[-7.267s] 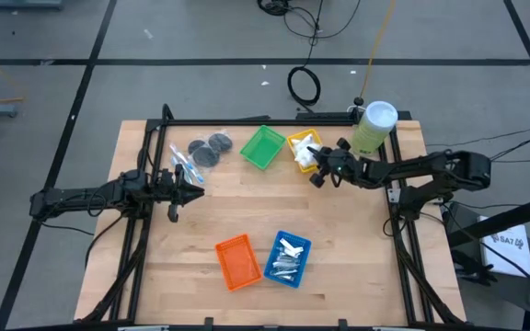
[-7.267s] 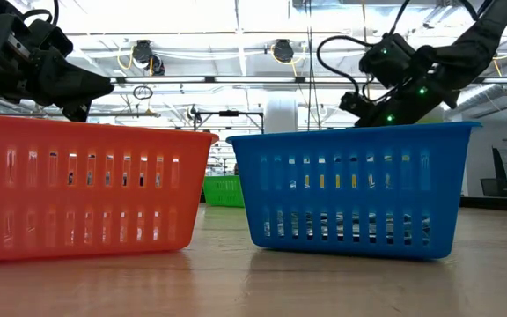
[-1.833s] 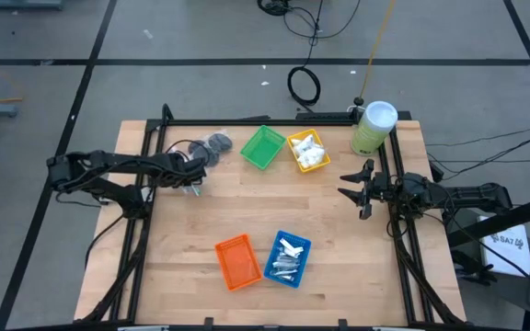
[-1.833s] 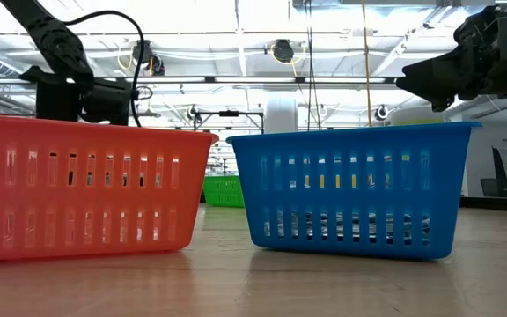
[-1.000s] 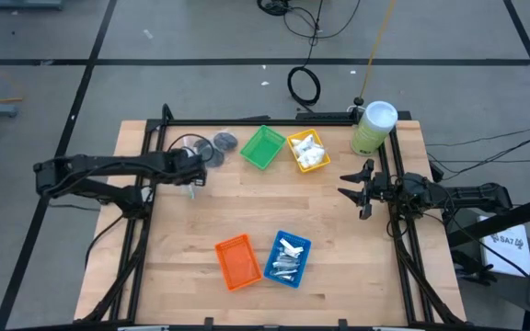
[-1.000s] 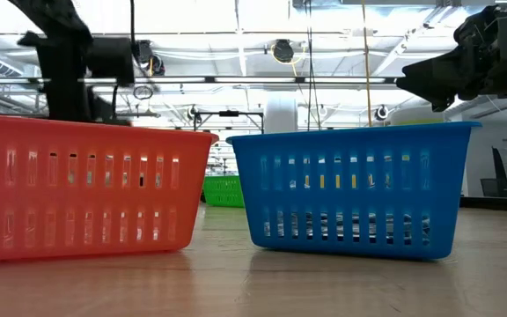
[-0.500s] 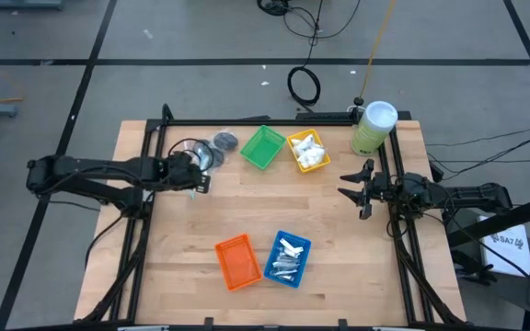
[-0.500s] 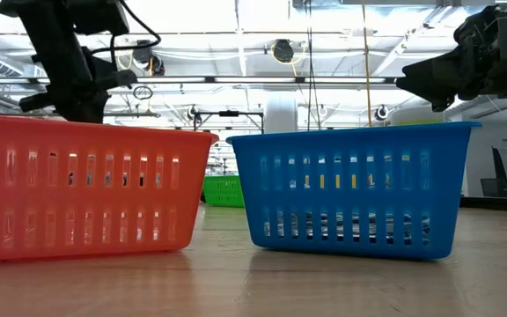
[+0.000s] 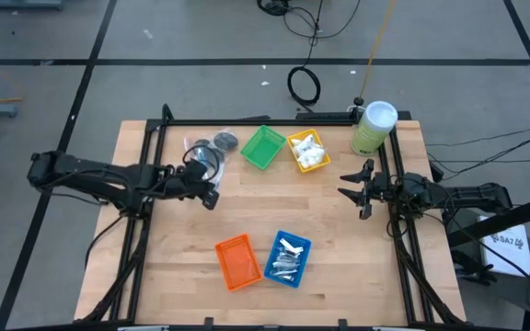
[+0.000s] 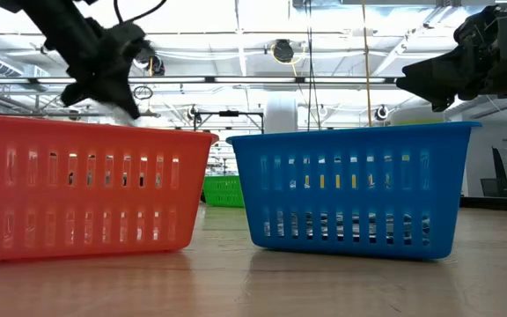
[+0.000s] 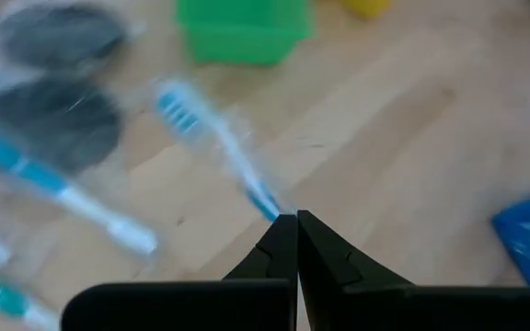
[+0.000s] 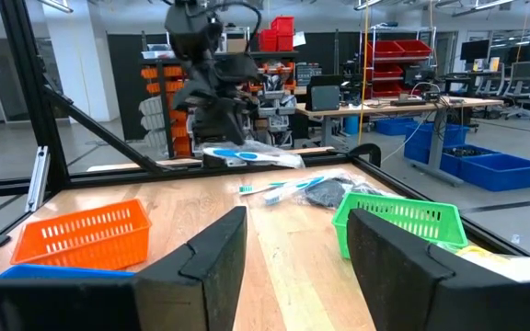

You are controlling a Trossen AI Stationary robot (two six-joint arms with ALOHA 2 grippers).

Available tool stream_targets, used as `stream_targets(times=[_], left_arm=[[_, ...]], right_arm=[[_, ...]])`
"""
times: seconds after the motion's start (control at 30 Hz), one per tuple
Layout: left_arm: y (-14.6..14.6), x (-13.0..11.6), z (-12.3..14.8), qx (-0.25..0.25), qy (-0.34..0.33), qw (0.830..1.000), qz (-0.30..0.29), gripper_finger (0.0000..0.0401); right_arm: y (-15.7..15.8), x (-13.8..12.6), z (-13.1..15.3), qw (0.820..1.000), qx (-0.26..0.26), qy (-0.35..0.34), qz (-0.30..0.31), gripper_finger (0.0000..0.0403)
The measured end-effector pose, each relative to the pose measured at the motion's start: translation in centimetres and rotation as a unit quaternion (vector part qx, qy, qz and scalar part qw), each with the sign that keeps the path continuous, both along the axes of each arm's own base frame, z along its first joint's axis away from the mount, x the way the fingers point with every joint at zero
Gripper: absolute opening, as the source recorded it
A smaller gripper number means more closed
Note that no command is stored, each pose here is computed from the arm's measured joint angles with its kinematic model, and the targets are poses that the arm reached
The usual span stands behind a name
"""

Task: Pick & Place Travel size toiletries
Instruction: Put the blue toothbrush into the orange bin

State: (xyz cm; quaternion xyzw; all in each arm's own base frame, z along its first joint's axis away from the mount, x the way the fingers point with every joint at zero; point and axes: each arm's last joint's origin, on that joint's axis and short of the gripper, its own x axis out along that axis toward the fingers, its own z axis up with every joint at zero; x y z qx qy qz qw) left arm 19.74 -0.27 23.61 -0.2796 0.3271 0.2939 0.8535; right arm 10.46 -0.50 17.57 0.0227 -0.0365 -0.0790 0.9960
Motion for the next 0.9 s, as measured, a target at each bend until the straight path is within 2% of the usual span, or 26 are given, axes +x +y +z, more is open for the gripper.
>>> stream_targets(times=[0.13, 0.3, 0.5, 0.7, 0.9], left_arm=[[-1.3, 0.7, 0.7, 0.03, -0.036, 0.996, -0.08, 0.0], [-3.3, 1.5, 1.9, 0.065, -0.101, 0.98, -0.161, 0.0], [-6.3, 1.6, 2.2, 0.072, -0.136, 0.961, -0.231, 0.0], [-9.9, 2.0, 1.0, 0.071, -0.144, 0.954, -0.255, 0.0], [-13.3, 2.9, -1.7, 0.076, -0.139, 0.959, -0.236, 0.0]], right_arm=[[0.0, 0.0, 0.0, 1.0, 0.0, 0.0, 0.0, 0.0177], [0.0, 0.0, 0.0, 1.0, 0.0, 0.0, 0.0, 0.0179], [0.0, 0.0, 0.0, 1.0, 0.0, 0.0, 0.0, 0.0176], [0.0, 0.0, 0.0, 1.0, 0.0, 0.0, 0.0, 0.0177], [0.0, 0.0, 0.0, 1.0, 0.0, 0.0, 0.0, 0.0174]])
